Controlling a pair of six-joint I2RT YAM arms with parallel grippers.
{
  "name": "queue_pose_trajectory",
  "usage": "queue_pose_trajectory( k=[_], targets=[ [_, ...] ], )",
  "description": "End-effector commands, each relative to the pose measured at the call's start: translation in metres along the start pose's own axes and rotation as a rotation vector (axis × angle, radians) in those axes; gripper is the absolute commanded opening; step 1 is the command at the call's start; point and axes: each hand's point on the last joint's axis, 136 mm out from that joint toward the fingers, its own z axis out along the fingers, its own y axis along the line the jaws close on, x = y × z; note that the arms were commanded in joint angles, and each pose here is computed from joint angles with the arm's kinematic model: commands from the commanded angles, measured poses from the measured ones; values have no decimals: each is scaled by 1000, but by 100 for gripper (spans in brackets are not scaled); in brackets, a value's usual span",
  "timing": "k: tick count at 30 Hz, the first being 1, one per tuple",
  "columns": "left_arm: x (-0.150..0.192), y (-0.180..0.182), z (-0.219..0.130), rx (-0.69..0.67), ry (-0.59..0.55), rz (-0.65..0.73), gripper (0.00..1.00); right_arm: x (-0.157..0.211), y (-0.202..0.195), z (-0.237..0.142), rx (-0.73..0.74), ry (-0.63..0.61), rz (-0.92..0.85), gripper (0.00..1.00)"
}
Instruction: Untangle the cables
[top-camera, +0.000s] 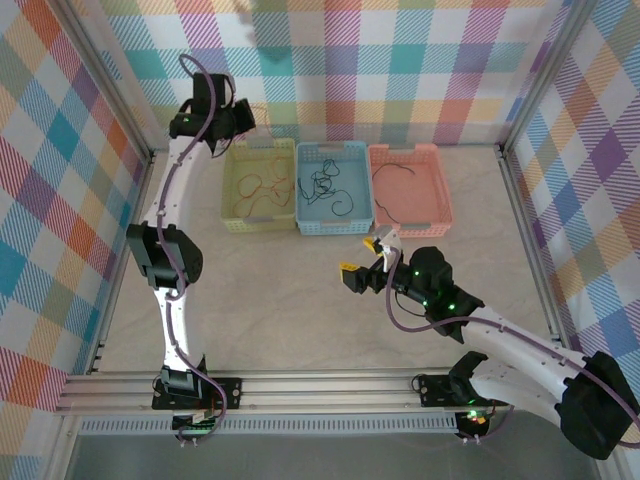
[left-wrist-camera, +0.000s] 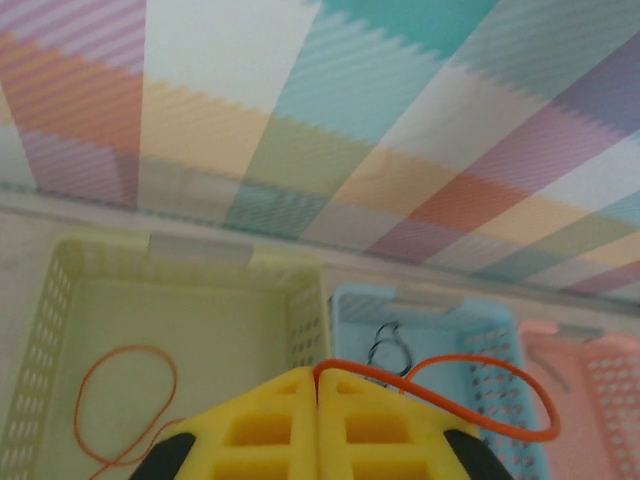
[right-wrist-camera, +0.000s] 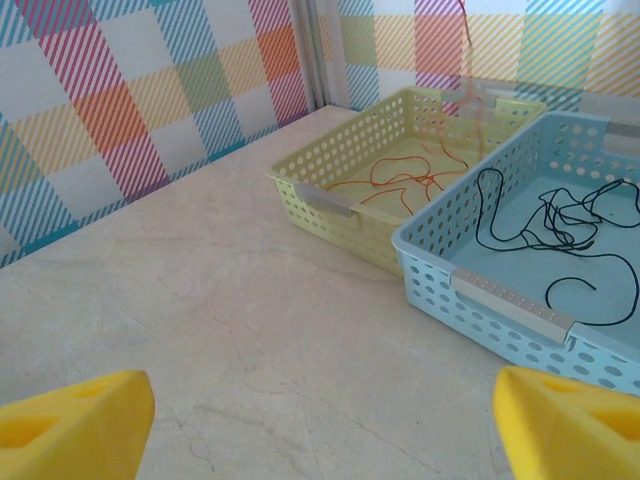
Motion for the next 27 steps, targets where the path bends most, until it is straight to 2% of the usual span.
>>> queue_pose_trajectory(
  k=[1,3,4,5,6,8,10,14,17,20,23,27],
  targets=[
    [48,28,32,-55,113,-36,38,-12,-4,-4,27,-39,-23,88],
    [78,46,28,-106,123,-71,53,-13,-12,-5,76,-43,-19,88],
    [87,52,14,-132,74,-83,63,-12,-19,-6,115,-40,-17,88],
    [90,53,-6,-146,-7,-86,89,-11,-29,-8,169,-34,-13,88],
    [90,54,-24,-157,-79,-96,100,-10,-39,-10,222,-30,-7,88],
    [101,58,-72,-188,-198,-95,100,-5,-66,-17,357,-17,10,90],
    [120,68,-106,-233,-274,-73,100,-1,-92,-28,477,-8,17,90],
    [162,90,-145,-257,-408,42,100,14,-142,-62,722,-10,47,91],
    [189,104,-152,-230,-480,97,100,24,-165,-83,809,-19,127,91],
    [201,114,-144,-270,-422,127,100,26,-171,-89,821,-31,148,92],
    [202,98,-130,-214,-343,176,100,26,-167,-83,772,-40,152,92],
    [191,79,-139,-123,-381,161,100,28,-171,-86,801,-28,131,92]
  ],
)
